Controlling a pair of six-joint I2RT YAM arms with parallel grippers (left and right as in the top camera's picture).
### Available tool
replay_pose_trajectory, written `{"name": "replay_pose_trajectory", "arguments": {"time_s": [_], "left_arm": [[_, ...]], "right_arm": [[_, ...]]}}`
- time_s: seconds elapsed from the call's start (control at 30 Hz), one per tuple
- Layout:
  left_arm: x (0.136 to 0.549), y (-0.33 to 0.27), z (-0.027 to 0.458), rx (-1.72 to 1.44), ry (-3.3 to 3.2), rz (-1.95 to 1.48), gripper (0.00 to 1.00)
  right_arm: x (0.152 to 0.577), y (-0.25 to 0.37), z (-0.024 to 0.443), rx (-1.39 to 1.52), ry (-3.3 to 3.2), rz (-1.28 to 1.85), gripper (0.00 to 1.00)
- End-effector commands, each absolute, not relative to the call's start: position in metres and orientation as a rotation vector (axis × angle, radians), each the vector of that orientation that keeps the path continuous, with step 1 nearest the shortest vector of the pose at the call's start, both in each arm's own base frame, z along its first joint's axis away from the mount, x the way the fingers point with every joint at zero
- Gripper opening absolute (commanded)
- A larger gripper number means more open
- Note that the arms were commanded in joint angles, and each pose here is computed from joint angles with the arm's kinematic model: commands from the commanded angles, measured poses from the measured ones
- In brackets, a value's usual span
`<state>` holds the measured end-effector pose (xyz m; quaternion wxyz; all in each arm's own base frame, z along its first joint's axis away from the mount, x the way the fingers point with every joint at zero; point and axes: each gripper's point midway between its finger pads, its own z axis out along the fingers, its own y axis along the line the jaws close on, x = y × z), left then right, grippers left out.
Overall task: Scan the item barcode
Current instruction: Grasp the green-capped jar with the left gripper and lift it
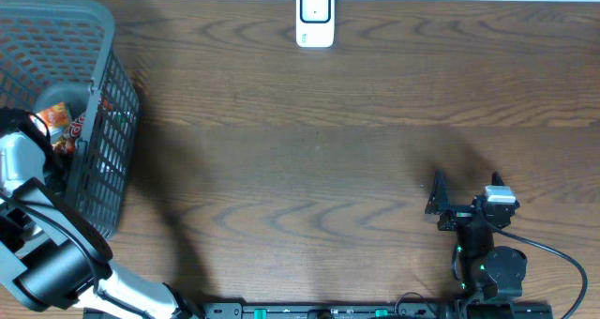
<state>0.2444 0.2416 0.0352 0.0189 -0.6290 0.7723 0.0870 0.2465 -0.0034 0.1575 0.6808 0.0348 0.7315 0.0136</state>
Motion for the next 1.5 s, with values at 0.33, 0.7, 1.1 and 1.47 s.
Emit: {"name": "replay_pose_trajectory", "arguments": {"time_s": [0.33,0.7,1.1,1.47], "left_arm": [[0.242,0.242,0.03,-1.988,2.382,0.279,0.77],[0.243,0.242,0.045,-1.939,2.379,0.277,0.97],[0.236,0.259,0.055,-1.992,2.312,0.278,0.98],[0.222,0.271,0.055,-2.065,2.252,0.253,0.98]], "right_arm": [[0.246,-0.006,0.158,0.082,1.639,0.013,0.99],[0.246,-0.006,0.158,0.082,1.639,0.013,0.99],[0.246,-0.006,0.158,0.082,1.639,0.013,0.99],[0.246,-0.006,0.158,0.082,1.639,0.013,0.99]]}}
